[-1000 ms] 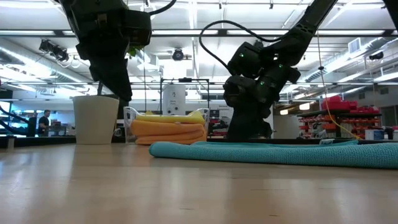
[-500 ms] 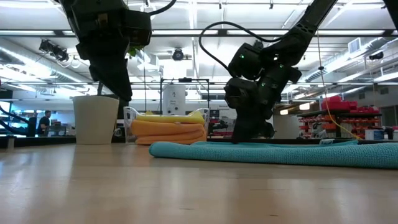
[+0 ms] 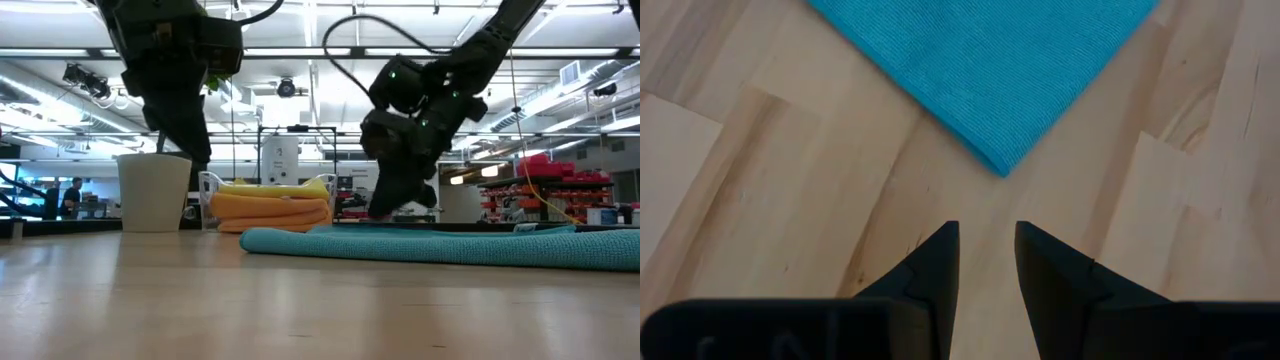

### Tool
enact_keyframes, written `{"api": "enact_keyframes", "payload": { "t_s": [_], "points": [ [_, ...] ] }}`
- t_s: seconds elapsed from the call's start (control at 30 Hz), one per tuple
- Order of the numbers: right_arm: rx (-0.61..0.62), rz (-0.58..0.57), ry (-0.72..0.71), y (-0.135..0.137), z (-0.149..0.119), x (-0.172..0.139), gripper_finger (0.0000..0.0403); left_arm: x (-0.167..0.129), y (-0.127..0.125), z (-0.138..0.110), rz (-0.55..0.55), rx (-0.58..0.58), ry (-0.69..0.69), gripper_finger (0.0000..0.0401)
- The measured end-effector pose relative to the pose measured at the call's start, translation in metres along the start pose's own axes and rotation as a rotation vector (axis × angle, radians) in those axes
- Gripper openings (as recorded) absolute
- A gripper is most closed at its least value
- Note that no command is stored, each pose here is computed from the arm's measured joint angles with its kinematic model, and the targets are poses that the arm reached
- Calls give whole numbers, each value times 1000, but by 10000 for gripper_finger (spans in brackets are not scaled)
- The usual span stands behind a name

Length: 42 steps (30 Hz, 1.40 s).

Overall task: Fold microfiber towels
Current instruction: Fold the blue microfiber cloth

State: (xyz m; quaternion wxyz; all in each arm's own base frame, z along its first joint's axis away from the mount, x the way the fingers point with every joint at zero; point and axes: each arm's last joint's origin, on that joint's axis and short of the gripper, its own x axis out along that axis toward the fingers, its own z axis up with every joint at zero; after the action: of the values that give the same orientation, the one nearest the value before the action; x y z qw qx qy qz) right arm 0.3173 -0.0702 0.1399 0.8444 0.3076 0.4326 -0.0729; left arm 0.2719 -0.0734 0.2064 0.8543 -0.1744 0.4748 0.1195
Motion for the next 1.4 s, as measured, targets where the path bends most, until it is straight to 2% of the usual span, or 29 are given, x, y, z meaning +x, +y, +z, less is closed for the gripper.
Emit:
{"api": "enact_keyframes", "payload": {
  "t_s": [0.17,0.47,0.6,0.83,1.0,1.17,1.4],
  "points": [
    [6,-34,-46,4,4,-16,40,0,1,-1,6,6,8,107],
    [-7,-38,-49,6,3,-12,49,0,1,-1,10,28,4,107],
    [37,-26,-46,2,4,-11,74,0,3,2,14,18,-1,107],
    [59,-4,-11,-4,2,3,145,1,7,6,19,3,-16,107],
    [64,-24,3,-8,-1,10,164,2,9,9,20,6,-23,107],
    [58,-10,7,-7,-1,10,150,2,9,9,20,7,-22,107],
    [36,-1,24,-2,-4,12,74,2,9,9,21,8,-21,107]
  ]
}}
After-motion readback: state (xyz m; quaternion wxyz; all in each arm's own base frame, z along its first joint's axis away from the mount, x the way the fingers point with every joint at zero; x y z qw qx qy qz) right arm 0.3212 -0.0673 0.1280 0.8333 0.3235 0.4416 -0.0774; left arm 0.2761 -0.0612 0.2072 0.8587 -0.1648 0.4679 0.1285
